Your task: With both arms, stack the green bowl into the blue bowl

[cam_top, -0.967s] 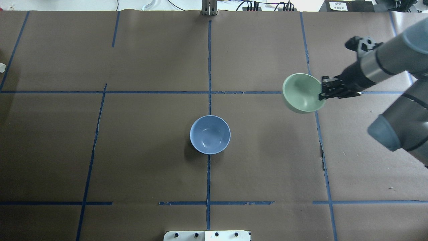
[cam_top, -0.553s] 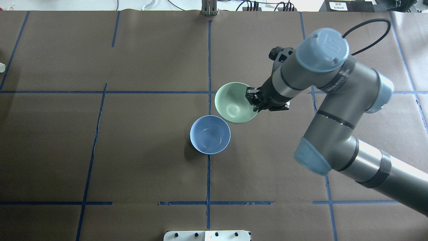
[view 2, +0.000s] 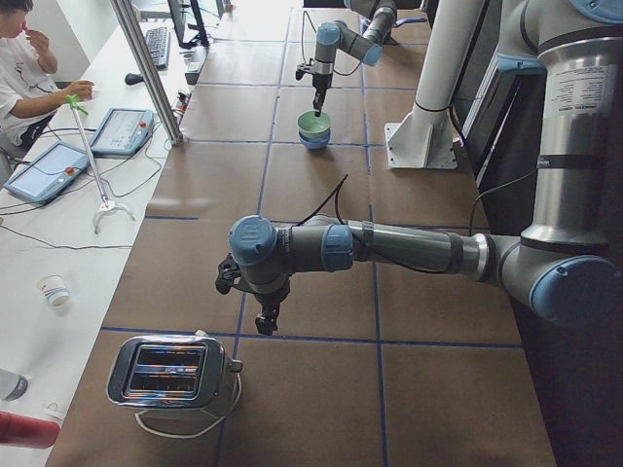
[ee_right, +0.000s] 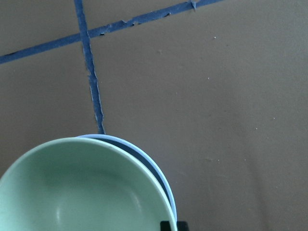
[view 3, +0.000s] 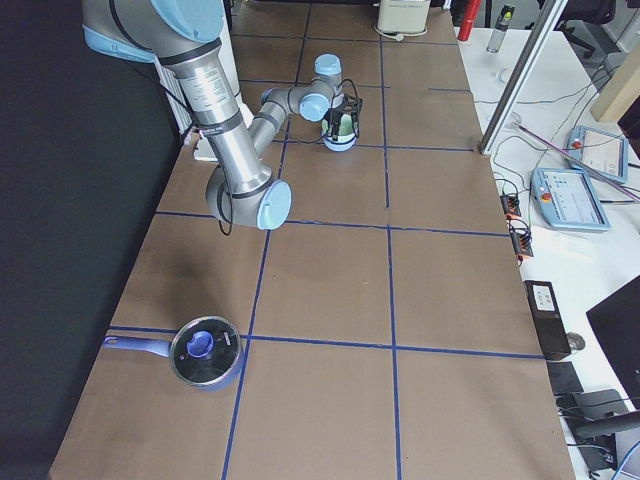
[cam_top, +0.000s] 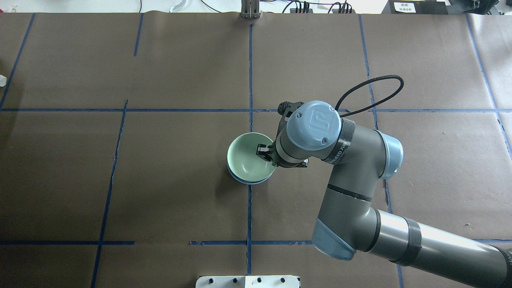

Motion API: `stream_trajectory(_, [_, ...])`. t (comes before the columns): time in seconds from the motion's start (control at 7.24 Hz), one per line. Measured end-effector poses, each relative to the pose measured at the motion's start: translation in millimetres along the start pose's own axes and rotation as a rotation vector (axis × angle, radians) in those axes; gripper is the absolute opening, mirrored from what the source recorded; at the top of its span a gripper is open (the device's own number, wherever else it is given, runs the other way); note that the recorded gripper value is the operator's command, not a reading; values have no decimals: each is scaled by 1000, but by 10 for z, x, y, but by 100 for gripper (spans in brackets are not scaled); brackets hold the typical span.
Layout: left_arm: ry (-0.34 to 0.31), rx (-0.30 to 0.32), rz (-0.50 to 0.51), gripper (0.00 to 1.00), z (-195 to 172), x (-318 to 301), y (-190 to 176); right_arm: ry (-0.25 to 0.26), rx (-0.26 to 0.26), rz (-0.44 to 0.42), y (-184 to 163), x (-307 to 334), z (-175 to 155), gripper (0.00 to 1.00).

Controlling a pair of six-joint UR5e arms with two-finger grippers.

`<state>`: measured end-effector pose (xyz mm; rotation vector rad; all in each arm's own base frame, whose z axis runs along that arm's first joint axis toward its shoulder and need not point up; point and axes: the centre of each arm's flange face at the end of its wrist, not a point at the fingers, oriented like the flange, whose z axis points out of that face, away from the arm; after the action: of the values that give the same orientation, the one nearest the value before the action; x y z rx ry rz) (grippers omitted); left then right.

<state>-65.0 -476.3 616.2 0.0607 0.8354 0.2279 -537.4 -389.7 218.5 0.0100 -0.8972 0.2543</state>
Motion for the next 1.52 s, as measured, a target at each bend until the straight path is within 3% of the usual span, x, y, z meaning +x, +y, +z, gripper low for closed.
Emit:
stream_trajectory(0.28, [0, 1, -1, 100, -6, 6, -2, 27, 1, 10, 49, 6, 168, 3])
stream_trajectory(0.41, [0, 1, -1, 100, -7, 7, -2, 33, 0, 17, 57, 6, 206, 21])
stream_trajectory(0.55, [0, 1, -1, 100, -6, 7, -1, 34, 0, 20, 58, 3, 220, 99])
stream_trajectory(0.83, [0, 1, -1, 100, -6, 6, 0, 12, 7, 35, 30, -26, 187, 100])
stream_trajectory(1.11, [-1, 1, -18, 100, -5, 5, -1, -12, 6, 50, -339, 3, -36, 100])
stream_trajectory(1.24, [-2, -1, -43, 100, 2, -1, 2, -6, -26, 32, -708, 145, -214, 100])
stream_trajectory(1.52, [-10, -16, -94, 100, 58, -34, 12, 60, -89, -88, -1690, 808, -668, 100])
